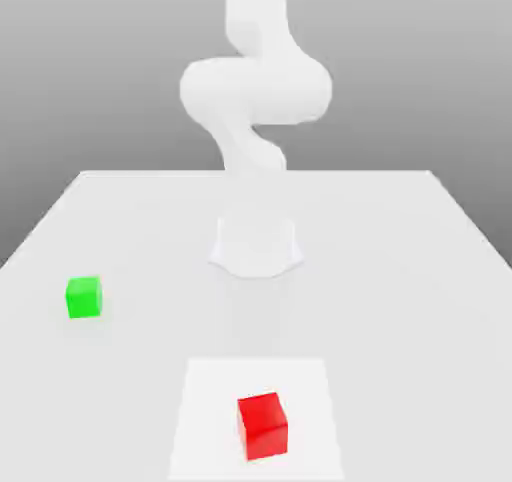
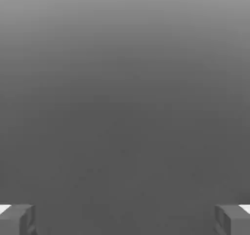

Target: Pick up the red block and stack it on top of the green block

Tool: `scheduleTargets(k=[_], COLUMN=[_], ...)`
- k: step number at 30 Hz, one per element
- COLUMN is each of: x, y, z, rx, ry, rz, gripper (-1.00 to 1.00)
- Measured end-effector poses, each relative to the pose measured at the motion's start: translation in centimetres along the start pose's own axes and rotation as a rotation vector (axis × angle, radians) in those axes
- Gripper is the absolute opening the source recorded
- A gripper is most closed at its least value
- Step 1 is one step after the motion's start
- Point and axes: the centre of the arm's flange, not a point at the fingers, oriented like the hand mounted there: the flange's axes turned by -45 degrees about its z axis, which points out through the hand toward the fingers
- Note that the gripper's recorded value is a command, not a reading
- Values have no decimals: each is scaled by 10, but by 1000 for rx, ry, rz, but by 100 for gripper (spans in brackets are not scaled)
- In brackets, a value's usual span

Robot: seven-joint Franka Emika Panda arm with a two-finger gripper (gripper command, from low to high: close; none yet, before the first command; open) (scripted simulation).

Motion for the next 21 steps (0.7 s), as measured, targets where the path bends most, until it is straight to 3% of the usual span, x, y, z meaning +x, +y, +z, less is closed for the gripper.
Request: scheduleTargets(k=[10,21], x=[-63,-214], y=[-2,-6], z=[205,364], rx=[46,75], ry=[-312,-648], rz=[-91,-199], gripper=[0,0])
